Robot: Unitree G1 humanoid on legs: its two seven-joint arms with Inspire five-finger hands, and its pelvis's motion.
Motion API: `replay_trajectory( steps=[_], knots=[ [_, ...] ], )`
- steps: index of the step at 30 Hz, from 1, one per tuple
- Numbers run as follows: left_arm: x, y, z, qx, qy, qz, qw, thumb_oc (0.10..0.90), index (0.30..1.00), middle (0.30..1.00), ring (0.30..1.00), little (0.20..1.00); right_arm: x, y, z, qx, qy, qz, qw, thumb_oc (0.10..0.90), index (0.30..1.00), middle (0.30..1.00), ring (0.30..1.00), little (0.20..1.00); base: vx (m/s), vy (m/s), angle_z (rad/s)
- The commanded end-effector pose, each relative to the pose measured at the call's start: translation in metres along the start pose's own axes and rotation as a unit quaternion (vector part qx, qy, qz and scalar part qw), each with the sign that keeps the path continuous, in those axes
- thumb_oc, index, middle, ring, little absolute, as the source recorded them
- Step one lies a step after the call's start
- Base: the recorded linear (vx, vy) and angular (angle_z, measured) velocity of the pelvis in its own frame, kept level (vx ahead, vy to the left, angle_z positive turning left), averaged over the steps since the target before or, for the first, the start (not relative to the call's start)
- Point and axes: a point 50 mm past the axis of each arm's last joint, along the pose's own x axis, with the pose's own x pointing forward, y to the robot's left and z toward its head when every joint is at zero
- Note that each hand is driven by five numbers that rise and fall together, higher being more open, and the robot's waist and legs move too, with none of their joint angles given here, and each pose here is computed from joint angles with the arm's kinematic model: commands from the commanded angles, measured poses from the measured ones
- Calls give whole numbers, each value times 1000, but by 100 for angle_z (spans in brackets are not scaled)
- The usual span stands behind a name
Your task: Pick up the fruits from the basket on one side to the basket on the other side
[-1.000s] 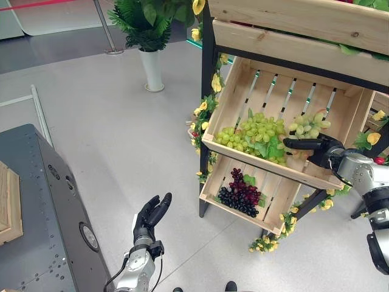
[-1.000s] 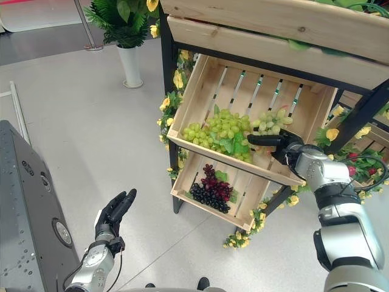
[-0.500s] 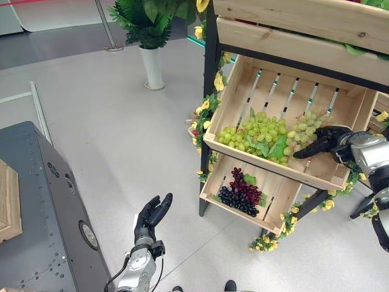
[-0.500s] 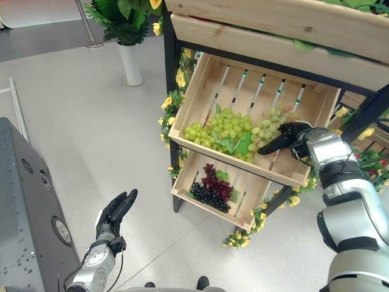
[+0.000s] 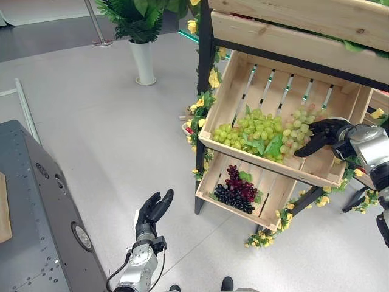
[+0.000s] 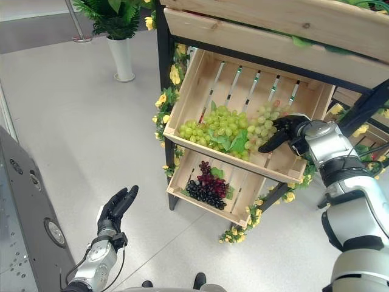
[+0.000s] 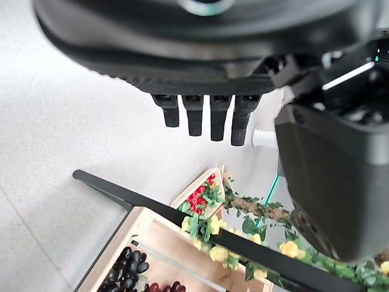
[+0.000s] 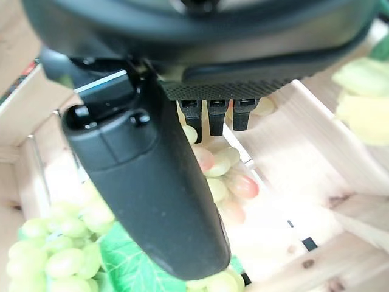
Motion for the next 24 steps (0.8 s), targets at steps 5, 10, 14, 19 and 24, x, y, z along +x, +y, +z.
replay_trajectory(
  steps=[5,10,14,19,24],
  knots=[
    [13,-29,51,10,-110,-61,992,800,900,900,900,900,-46,-61,67,-130,-117,-164,971,800,900,900,900,900,-2,0,-1],
    [13,-29,51,10,-109,-62,992,800,900,900,900,900,-52,-58,81,-183,-136,-189,955,800,900,900,900,900,0,0,0],
    [13,-28,50,10,-107,-60,992,800,900,900,900,900,-63,-61,99,-213,-170,-228,935,800,900,900,900,900,0,0,0],
    [12,-26,48,9,-103,-58,993,800,900,900,900,900,-75,-61,112,-252,-187,-259,914,800,900,900,900,900,0,0,0],
    [12,-26,49,10,-101,-59,993,800,900,900,900,900,-75,-54,111,-277,-165,-255,911,800,900,900,900,900,0,0,0]
  ],
)
